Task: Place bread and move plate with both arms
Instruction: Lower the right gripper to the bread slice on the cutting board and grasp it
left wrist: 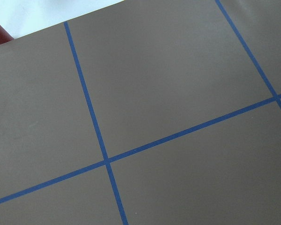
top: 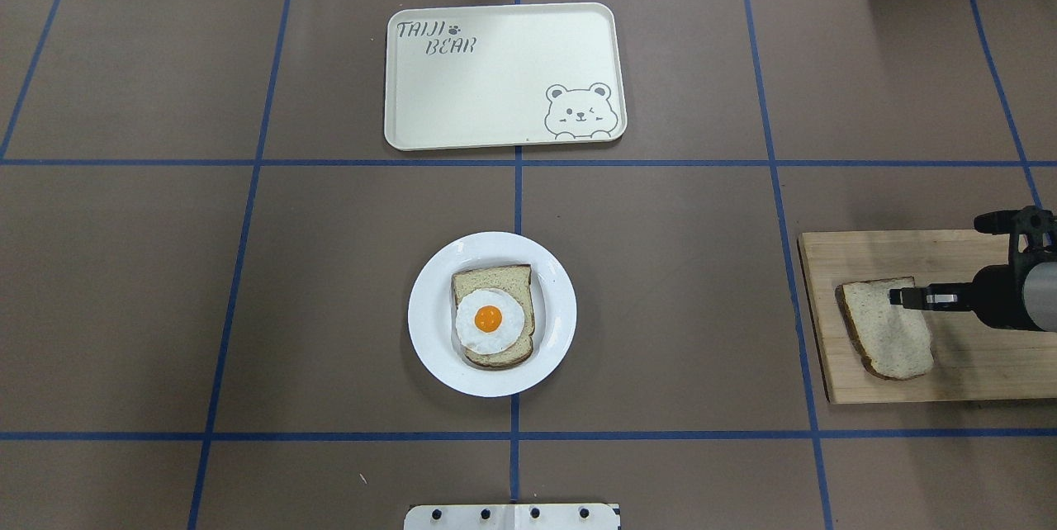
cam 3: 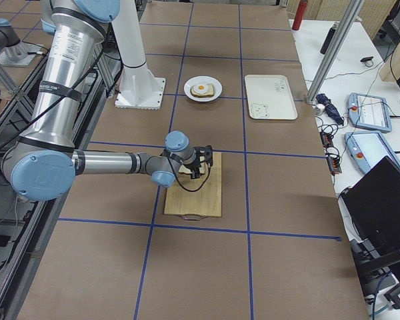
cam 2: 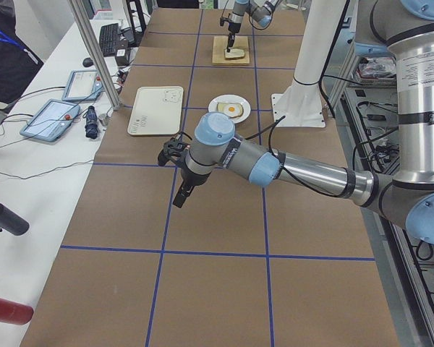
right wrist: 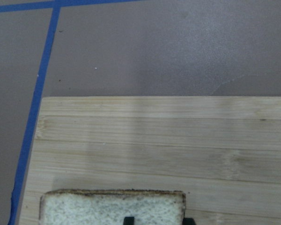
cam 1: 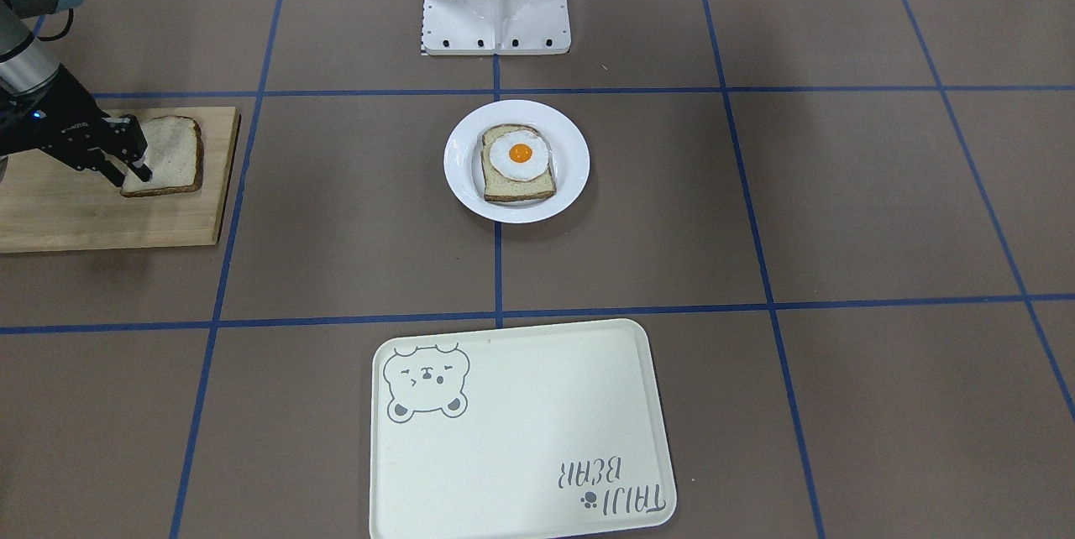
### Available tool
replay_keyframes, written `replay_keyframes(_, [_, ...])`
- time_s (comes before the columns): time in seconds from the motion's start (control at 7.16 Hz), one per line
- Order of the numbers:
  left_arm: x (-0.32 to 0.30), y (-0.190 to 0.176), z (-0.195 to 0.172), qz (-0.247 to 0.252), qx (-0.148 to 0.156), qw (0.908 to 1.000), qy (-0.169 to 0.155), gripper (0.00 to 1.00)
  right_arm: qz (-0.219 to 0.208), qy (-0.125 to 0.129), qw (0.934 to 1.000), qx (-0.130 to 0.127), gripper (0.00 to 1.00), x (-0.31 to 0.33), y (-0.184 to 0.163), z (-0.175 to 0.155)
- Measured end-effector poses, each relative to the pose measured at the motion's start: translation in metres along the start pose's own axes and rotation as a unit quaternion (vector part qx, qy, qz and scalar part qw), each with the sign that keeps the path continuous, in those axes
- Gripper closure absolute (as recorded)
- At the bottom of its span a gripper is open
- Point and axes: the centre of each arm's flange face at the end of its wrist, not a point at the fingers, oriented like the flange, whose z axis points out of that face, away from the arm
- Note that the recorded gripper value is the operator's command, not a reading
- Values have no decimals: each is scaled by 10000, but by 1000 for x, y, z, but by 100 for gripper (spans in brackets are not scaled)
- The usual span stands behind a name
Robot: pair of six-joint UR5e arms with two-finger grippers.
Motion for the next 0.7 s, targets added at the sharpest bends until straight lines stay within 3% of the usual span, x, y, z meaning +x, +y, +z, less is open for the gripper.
replay_keyframes(0.14, [0,0,0,-3,3,10000,-2,1,-94,-3,10000,-10,100,0,1,0])
replay_keyframes(0.7, [-1,5,-2,-30,-3,10000,-3,1,-281,-88,9995,-70,100,-1,0,-8])
